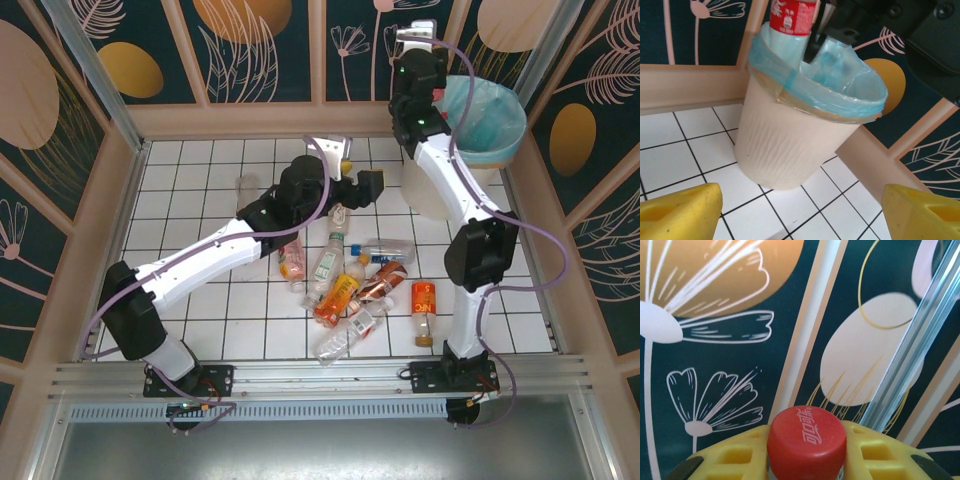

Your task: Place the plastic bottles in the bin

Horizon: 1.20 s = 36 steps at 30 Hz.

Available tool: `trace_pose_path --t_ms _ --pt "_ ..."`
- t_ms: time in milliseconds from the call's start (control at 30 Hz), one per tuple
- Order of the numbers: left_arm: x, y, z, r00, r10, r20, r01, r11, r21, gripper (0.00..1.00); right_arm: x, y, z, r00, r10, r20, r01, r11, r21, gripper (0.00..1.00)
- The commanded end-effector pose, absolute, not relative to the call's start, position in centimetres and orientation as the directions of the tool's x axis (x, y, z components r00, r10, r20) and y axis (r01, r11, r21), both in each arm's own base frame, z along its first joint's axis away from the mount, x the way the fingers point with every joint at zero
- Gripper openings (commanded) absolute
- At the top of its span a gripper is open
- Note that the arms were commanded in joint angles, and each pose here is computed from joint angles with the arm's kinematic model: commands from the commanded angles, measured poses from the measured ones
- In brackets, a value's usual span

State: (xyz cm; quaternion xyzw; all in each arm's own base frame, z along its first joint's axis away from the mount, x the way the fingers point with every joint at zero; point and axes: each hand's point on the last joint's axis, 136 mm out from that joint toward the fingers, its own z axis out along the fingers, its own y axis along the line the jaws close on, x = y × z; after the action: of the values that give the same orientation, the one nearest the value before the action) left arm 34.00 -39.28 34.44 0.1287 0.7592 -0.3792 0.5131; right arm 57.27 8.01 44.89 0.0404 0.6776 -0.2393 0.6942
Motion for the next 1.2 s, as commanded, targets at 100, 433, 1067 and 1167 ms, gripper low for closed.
trace_pose_path --t_ms 100,433,1067,1167 --pt "34.5 -38.5 33.8 -0.433 -0.215 -0.876 0.550 0.707 -0.445 0.84 56.3 6.5 43.6 -0.030 -0.102 -0.994 0.329 0.939 -0.106 0.22" --pt "35.0 -39.0 33.0 -0.457 -0.213 -0.864 0.529 0.715 -0.457 0.86 54.5 4.6 43.3 -0.005 -0.042 -0.999 0.334 0.942 -0.041 0.66" --pt "35.6 -39.6 32.3 -0.479 -0.218 -0.850 0.507 0.722 -0.470 0.86 53.8 5.4 42.5 -0.123 0.044 -0.991 0.211 0.977 0.018 0.52" --pt "35.7 -39.5 32.2 -0.479 -0.221 -0.849 0.502 0.725 -0.472 0.86 53.5 6.0 42.0 -0.173 0.081 -0.982 0.180 0.982 0.049 0.49"
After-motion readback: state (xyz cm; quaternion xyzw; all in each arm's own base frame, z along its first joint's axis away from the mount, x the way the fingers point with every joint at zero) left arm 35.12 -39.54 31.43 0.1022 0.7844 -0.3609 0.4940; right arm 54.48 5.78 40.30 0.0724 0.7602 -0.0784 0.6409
